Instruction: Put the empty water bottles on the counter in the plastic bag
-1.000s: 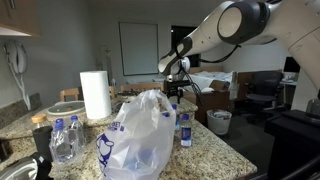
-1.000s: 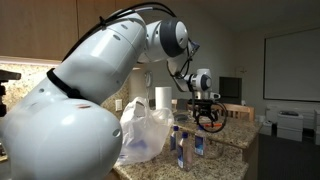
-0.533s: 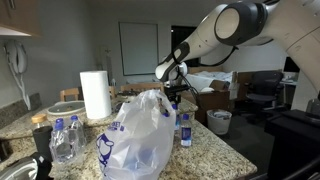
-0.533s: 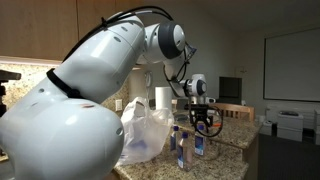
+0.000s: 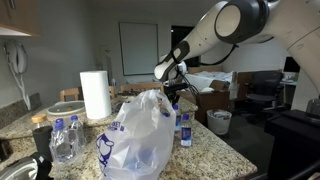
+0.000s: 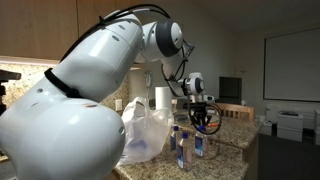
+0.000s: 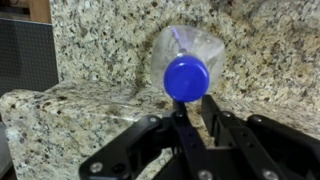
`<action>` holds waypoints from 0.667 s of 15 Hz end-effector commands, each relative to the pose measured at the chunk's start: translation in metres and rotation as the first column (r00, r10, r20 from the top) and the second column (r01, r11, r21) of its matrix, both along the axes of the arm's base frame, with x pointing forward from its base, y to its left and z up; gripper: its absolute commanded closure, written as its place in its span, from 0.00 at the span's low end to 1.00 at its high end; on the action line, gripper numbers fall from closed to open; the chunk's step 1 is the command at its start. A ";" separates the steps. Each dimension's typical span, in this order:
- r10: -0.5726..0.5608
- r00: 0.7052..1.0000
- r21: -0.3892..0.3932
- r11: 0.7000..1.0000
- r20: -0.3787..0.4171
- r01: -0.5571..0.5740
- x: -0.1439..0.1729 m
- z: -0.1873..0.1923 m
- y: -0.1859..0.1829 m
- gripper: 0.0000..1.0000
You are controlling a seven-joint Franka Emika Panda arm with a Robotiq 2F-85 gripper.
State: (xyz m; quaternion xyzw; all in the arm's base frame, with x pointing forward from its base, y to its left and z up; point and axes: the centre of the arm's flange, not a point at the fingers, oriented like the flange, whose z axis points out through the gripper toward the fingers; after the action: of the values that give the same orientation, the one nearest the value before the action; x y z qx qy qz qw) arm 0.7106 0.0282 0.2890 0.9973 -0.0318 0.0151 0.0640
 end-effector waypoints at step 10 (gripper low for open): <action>-0.064 0.993 0.006 0.998 0.099 0.064 -0.039 0.034 -0.006 0.16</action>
State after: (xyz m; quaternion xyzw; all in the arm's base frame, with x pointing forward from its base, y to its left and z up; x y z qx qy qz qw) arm 0.6999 0.0275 0.3124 0.9951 -0.0556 0.0532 0.0629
